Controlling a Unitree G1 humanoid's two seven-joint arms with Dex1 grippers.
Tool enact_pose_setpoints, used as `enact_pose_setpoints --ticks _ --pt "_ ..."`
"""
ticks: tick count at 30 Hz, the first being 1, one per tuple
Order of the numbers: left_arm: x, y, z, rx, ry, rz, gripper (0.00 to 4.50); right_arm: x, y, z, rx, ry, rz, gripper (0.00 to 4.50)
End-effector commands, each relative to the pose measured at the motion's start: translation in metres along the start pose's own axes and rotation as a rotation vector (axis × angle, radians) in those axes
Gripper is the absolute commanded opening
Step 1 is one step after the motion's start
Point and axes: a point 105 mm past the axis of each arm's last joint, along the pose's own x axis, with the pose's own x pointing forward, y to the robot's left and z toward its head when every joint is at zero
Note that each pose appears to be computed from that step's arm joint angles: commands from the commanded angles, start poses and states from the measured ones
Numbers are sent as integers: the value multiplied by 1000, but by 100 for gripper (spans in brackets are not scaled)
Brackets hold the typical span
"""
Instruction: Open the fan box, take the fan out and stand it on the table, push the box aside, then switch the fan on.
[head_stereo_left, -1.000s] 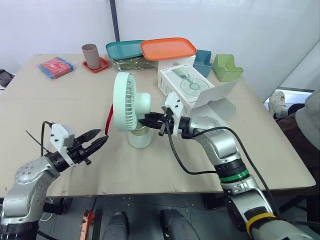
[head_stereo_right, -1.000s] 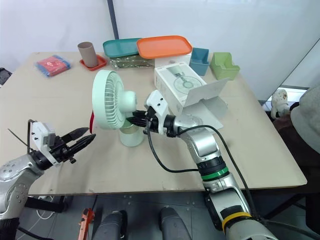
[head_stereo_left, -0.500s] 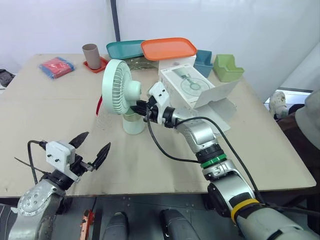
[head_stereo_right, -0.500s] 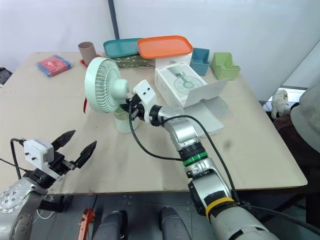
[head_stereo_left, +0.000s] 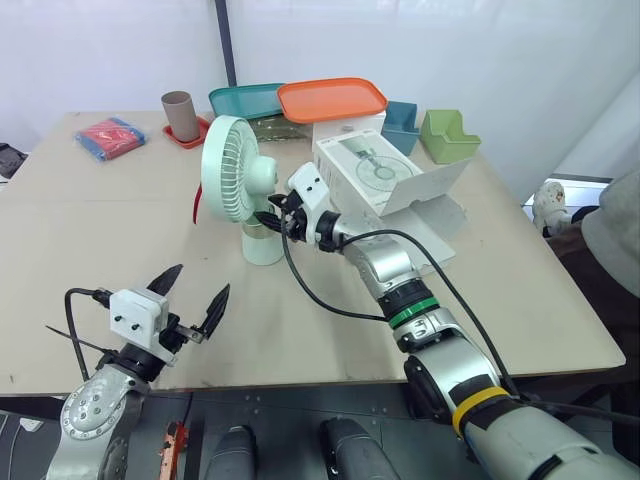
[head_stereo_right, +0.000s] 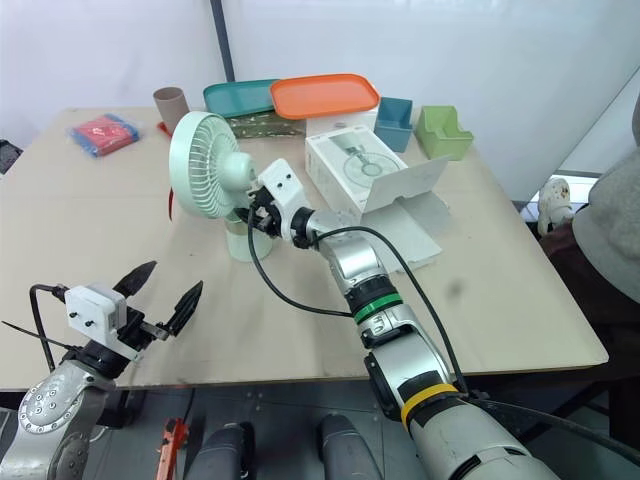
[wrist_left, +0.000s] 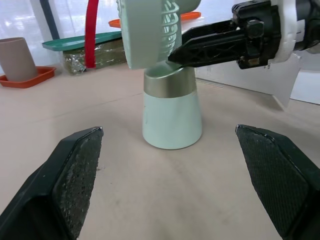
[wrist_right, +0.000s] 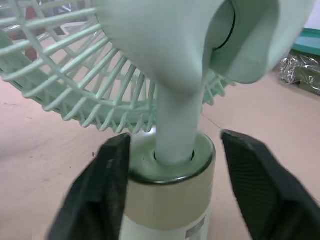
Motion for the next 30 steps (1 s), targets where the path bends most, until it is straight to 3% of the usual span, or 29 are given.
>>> enact_pose_setpoints --ticks 1,2,6,12,20,24,30 --pt "2 -8 4 33 -23 -53 450 -5 -3 30 -30 -84 23 395" --pt "3 -8 4 31 -25 -56 450 -8 -4 33 -31 -93 30 425" --pt "7 -4 9 20 -47 -59 450 -40 3 51 -56 -155 113 425" --pt "6 7 20 18 -66 -69 450 -87 17 50 -93 -119 157 425" --pt "10 11 22 22 -64 -100 450 -127 19 31 30 -99 -64 425" --pt "10 14 20 11 -58 -106 450 -149 42 4 53 -28 -34 425" --pt "10 15 19 -6 -48 -134 450 -156 52 3 69 -30 -24 425"
